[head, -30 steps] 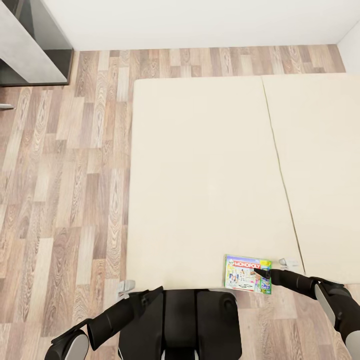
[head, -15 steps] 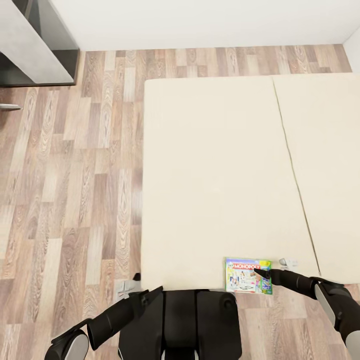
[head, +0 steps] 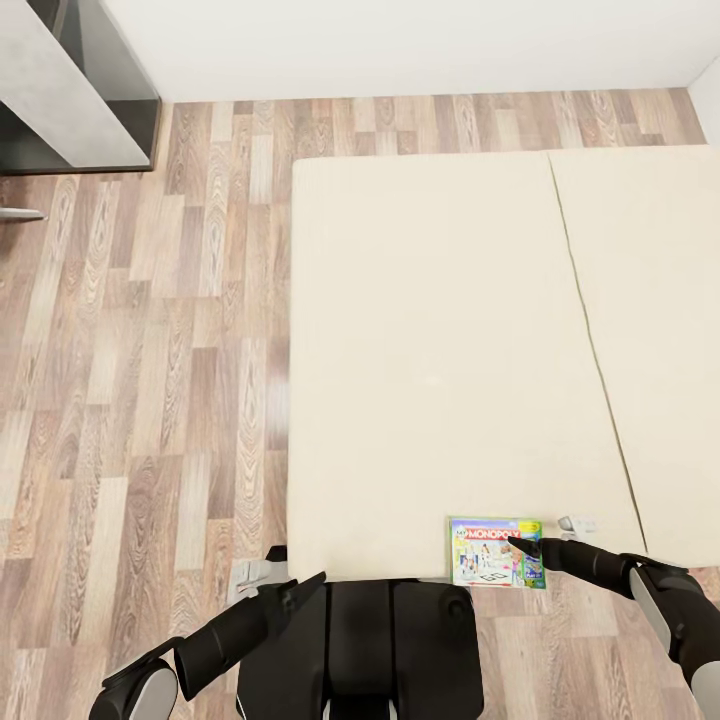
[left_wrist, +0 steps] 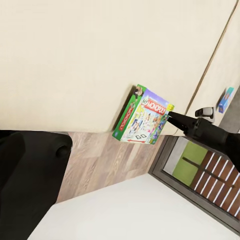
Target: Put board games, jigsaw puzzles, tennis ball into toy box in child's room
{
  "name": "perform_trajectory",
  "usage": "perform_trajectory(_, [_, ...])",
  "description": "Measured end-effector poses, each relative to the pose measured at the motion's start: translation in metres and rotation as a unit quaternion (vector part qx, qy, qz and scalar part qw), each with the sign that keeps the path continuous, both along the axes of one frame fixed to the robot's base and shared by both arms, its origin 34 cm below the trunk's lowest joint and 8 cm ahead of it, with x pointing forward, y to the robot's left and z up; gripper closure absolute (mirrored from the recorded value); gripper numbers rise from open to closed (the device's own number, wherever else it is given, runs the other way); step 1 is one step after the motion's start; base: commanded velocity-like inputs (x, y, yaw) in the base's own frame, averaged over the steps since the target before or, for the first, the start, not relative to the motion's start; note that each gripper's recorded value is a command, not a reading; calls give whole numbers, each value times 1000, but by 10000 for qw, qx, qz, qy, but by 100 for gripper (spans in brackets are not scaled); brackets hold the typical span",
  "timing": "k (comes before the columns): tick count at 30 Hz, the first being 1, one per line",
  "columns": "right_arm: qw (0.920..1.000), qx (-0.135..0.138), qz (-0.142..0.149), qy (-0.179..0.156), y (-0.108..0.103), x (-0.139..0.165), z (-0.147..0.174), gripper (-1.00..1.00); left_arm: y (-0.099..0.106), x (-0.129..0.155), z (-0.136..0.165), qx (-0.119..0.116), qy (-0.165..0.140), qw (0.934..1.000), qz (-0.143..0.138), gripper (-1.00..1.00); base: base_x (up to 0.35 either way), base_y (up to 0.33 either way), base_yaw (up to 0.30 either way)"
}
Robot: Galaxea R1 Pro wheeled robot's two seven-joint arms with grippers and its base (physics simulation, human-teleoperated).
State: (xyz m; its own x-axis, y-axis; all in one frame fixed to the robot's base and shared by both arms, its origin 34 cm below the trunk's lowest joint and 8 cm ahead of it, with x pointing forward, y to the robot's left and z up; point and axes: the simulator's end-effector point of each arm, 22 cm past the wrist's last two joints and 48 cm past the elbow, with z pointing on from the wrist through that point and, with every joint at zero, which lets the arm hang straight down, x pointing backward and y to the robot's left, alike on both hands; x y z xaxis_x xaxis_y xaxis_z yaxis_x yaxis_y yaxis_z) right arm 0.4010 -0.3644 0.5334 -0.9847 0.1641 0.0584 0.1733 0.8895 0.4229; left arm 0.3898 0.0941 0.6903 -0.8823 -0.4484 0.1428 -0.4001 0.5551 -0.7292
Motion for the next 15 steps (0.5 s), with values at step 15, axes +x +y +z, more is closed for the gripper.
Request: perform_trajectory(15, [10000, 0, 3, -4, 0, 0, 0, -100, 0, 0, 0, 0, 0, 10000, 0, -100, 0, 3, 0])
